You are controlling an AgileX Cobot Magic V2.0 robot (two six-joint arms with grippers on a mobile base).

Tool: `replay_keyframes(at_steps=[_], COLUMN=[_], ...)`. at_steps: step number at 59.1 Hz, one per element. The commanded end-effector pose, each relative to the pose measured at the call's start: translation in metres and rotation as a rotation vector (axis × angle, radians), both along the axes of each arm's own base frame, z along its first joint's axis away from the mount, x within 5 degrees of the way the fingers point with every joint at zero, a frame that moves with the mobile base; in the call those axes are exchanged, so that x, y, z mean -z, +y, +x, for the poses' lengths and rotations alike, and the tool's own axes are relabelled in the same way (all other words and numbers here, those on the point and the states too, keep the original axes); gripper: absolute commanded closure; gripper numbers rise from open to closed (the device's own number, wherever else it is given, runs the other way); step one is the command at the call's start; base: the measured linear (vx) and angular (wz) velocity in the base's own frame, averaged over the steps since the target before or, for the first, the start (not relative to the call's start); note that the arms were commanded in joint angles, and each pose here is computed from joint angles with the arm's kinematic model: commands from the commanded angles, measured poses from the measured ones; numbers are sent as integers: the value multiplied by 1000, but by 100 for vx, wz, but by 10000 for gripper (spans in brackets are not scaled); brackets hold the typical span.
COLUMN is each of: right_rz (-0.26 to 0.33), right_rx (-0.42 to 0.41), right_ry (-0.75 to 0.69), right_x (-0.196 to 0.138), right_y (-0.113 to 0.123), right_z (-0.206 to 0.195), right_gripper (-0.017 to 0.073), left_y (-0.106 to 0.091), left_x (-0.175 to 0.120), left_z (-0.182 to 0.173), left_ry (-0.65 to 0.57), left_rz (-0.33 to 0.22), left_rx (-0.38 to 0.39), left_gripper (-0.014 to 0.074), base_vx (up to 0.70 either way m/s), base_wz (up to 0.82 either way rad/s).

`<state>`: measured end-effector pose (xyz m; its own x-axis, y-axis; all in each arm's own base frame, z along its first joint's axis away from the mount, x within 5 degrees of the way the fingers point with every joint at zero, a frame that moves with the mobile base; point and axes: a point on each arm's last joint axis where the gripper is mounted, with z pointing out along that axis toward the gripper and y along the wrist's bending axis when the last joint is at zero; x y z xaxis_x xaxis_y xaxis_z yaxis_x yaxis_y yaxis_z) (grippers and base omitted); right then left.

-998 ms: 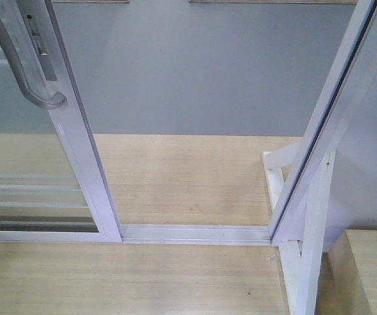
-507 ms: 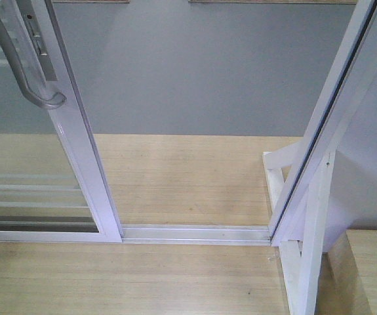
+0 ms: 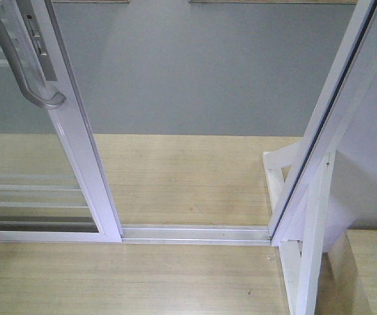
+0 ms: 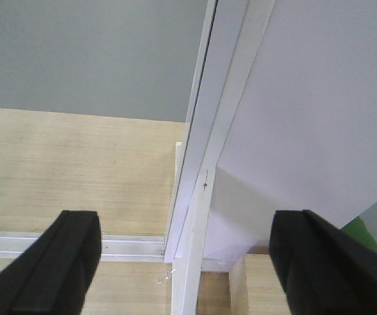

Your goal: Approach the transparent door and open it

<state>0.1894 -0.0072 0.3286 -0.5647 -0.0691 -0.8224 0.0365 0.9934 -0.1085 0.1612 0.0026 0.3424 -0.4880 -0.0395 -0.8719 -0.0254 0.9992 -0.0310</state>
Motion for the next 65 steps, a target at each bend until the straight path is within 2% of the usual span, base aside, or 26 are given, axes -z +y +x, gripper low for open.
replay_keyframes(at_steps=[1, 12, 18, 26, 38, 47, 54, 65], right_rz=[-22, -22, -22, -21, -21, -21, -21, -21], right_rx=[-13, -13, -13, -13, -17, -17, -17, -17], right_ry=[-103, -103, -103, -102, -102, -102, -102, -102], right_x=[-16, -16, -16, -16, -16, -16, -16, -16], right_y=[-1, -1, -1, -1, 0, 0, 0, 0], right_z=[2, 2, 2, 2, 2, 2, 2, 2], right_gripper=[-22, -22, -22, -22, -22, -22, -22, -22], left_y=[-1, 0, 0, 0, -4, -3, -3, -3], left_x=[-14, -13, -11, 0, 30, 62, 93, 137], left_z=[2, 0, -13, -39, -77, -93, -100, -105], left_ry=[-96, -105, -157, -290, -429, -503, -589, -654], left_rz=[-5, 13, 17, 21, 18, 21, 0, -5], left_rx=[2, 1, 0, -2, 26, 25, 19, 15], left_gripper=[73, 83, 138, 295, 604, 601, 601, 601], base_vx=[0, 0, 0, 0, 0, 0, 0, 0], base_wz=[0, 0, 0, 0, 0, 0, 0, 0])
